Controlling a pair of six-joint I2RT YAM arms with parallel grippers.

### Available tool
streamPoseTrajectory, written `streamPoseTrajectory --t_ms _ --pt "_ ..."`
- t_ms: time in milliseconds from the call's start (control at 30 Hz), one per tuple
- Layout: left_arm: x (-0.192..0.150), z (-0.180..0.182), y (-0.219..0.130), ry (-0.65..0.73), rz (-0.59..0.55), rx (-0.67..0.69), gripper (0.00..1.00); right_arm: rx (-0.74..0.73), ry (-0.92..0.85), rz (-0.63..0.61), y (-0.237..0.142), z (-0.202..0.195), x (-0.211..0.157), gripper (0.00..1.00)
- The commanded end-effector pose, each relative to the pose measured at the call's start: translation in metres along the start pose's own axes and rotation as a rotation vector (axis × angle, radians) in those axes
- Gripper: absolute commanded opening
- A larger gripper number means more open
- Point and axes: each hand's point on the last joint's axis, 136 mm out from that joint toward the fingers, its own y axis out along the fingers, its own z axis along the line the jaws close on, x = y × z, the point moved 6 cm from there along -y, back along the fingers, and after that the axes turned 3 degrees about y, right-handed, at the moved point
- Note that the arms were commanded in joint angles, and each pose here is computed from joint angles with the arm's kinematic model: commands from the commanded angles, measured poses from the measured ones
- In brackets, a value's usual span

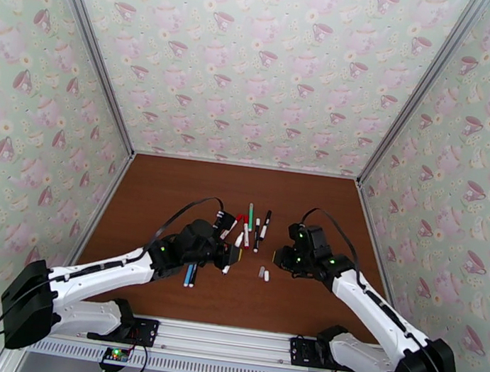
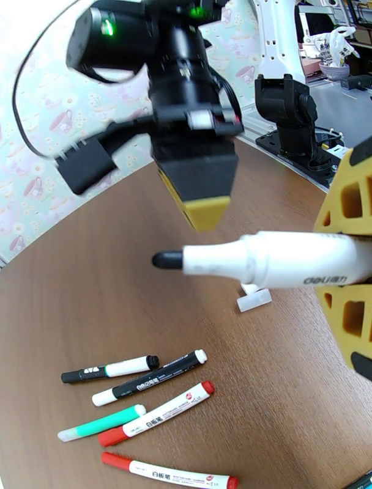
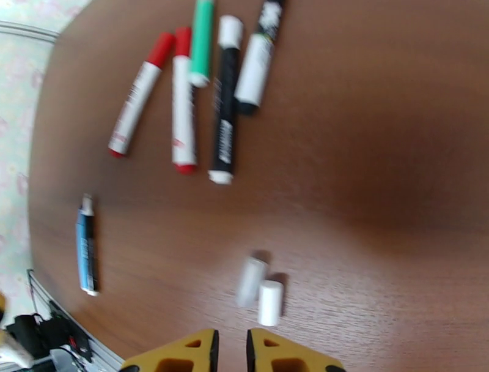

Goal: Open the pen caps

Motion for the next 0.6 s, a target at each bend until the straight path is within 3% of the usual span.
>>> streamPoseTrajectory --t_ms 0,567 --pt "0.000 -0.002 -0.002 -0.010 -0.004 -0.027 0.03 -0.018 -0.033 0.039 0.011 -0.006 -0.008 0.07" --pt "-0.004 -0.001 0.006 -0.014 0.037 -0.030 0.03 -0.064 -0.040 0.169 0.051 -0.021 -0.018 0.15"
